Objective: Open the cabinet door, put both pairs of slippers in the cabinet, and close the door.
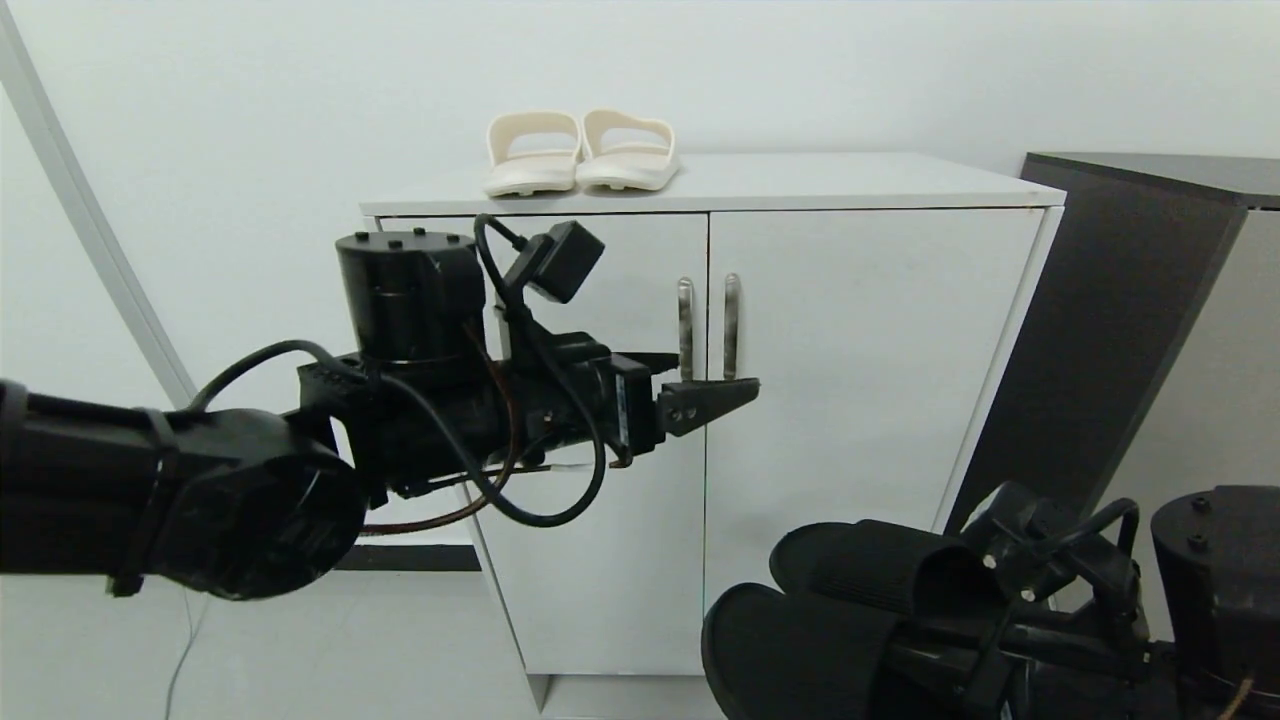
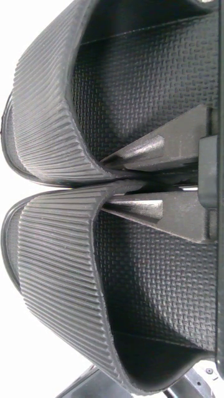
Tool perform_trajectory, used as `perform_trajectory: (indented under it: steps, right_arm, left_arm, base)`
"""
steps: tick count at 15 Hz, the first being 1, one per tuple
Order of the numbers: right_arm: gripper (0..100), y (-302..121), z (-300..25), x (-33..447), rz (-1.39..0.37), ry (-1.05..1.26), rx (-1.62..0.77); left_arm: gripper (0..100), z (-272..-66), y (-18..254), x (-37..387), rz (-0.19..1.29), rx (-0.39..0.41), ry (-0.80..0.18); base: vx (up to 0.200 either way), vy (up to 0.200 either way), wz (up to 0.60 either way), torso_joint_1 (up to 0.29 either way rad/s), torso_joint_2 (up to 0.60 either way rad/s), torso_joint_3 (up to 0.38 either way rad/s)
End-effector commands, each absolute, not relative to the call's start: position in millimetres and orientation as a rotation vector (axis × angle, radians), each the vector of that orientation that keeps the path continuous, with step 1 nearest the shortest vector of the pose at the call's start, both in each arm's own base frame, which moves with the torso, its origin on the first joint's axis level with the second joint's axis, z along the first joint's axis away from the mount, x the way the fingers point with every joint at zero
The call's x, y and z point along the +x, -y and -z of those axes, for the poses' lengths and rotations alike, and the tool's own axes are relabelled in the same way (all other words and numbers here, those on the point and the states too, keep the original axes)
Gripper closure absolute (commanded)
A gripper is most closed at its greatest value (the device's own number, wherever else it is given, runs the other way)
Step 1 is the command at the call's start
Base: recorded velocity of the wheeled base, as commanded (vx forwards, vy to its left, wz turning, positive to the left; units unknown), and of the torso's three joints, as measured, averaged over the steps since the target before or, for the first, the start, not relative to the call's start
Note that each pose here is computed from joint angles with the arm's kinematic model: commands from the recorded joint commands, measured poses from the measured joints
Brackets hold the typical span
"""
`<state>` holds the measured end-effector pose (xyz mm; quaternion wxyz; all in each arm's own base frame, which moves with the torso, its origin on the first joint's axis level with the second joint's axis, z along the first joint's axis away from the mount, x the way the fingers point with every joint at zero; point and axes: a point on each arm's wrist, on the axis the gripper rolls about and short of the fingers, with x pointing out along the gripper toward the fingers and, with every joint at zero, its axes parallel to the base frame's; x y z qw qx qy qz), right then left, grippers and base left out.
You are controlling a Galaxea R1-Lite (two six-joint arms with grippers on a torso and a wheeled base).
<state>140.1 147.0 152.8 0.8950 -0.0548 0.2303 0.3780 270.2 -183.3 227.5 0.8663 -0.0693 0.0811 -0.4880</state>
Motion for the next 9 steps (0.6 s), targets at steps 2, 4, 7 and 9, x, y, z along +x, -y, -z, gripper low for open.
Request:
perform_trajectory:
  steps: [2, 4, 7, 9]
  right_arm:
    - [100, -147.1, -152.1, 140.5, -0.783, -0.480, -0.115]
    - [100, -146.8, -152.1, 140.8, -0.781, -0.481, -0.113]
    - [100, -147.0, -151.6, 140.9, -0.782, -0.484, -0.114]
    - [100, -147.0, -151.6, 140.9, -0.781, -0.485, -0.113]
  left_arm:
    - [0, -252.8, 195.9, 284.7, 1.121, -0.207, -0.206]
    - [0, -260.5, 199.1, 288.2, 1.164, -0.253, -0.225]
    - [0, -258.2, 205.4, 300.4, 1.153, -0.275, -0.238]
    - [0, -253.3, 209.3, 309.6, 1.124, -0.277, -0.241]
  base:
    - [0.000, 0.000, 0.00, 0.000, 0.00, 0.000]
    - [0.000, 0.000, 0.00, 0.000, 0.00, 0.000]
    - [0.000, 0.000, 0.00, 0.000, 0.00, 0.000]
    - [0.000, 0.000, 0.00, 0.000, 0.00, 0.000]
